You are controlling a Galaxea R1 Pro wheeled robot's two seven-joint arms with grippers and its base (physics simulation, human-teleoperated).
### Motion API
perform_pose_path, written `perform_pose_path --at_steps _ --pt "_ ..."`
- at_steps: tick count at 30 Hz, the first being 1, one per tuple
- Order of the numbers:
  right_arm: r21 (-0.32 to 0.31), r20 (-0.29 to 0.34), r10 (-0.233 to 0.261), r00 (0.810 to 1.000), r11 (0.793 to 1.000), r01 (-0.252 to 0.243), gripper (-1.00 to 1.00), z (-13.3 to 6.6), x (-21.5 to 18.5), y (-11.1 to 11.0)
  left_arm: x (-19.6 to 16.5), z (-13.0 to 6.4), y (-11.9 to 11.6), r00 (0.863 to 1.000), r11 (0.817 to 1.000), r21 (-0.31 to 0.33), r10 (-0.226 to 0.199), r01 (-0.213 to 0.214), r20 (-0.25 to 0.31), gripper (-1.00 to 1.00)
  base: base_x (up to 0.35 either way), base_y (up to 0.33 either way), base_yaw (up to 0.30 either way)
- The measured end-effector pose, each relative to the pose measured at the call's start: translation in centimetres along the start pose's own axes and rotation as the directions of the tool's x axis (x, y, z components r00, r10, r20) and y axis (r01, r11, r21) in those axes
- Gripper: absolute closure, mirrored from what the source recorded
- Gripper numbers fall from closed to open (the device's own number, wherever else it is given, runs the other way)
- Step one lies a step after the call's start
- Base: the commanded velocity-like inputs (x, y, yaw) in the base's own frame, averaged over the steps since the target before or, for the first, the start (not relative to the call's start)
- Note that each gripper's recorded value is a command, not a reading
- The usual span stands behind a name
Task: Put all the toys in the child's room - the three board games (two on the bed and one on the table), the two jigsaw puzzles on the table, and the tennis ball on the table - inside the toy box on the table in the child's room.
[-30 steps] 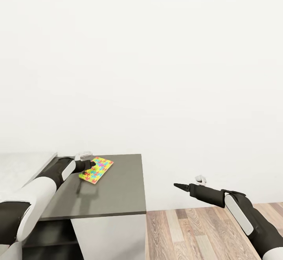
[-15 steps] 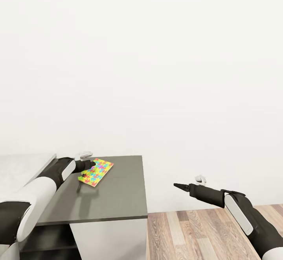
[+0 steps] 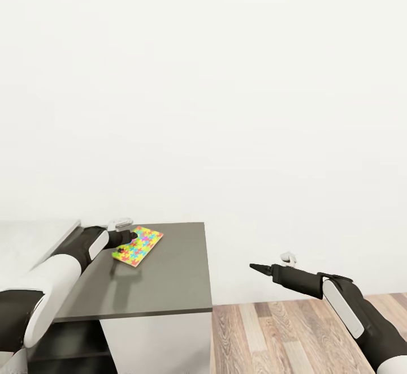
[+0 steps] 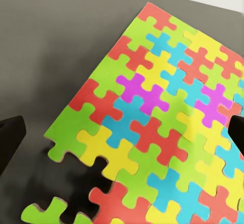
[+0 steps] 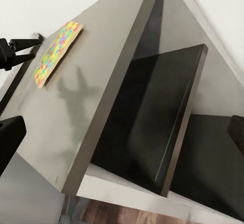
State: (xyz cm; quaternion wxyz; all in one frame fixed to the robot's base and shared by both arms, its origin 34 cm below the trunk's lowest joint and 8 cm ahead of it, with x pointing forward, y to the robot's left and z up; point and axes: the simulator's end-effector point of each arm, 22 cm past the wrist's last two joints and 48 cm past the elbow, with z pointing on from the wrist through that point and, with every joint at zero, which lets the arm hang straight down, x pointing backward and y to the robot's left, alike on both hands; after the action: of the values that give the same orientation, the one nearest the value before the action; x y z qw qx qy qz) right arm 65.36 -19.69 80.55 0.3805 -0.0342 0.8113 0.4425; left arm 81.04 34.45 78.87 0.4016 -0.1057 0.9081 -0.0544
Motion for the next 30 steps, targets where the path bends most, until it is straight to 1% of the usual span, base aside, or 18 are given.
perform_pose_path --at_steps 5,8,15,25,30 --pt "0.001 0.000 0.000 1.000 1.000 0.000 -1.00 0.2 0.7 -0.6 0.7 0.6 0.3 1.000 1.000 -0.005 0.000 0.000 0.000 -1.00 0.000 0.000 0.000" --pt "0.000 0.001 -0.001 1.000 1.000 0.001 -1.00 0.3 1.1 -1.0 1.2 0.9 0.7 1.000 1.000 -0.020 0.000 0.000 -0.001 -1.00 0.000 0.000 0.000" --pt "0.000 0.001 0.000 1.000 1.000 0.000 -1.00 0.3 1.1 -1.0 1.2 0.9 1.2 1.000 0.999 -0.042 -0.001 0.001 0.000 -1.00 0.000 0.000 0.000" --pt "0.000 0.001 -0.001 1.000 1.000 0.001 -1.00 0.3 1.0 -1.0 1.2 0.9 1.2 1.000 0.999 -0.046 -0.002 0.002 0.000 -1.00 0.000 0.000 0.000" --pt "0.001 0.001 -0.001 1.000 1.000 0.001 -1.00 0.5 1.7 -1.7 2.0 1.4 1.4 1.000 0.999 -0.046 -0.002 0.002 -0.001 -1.00 0.000 0.000 0.000"
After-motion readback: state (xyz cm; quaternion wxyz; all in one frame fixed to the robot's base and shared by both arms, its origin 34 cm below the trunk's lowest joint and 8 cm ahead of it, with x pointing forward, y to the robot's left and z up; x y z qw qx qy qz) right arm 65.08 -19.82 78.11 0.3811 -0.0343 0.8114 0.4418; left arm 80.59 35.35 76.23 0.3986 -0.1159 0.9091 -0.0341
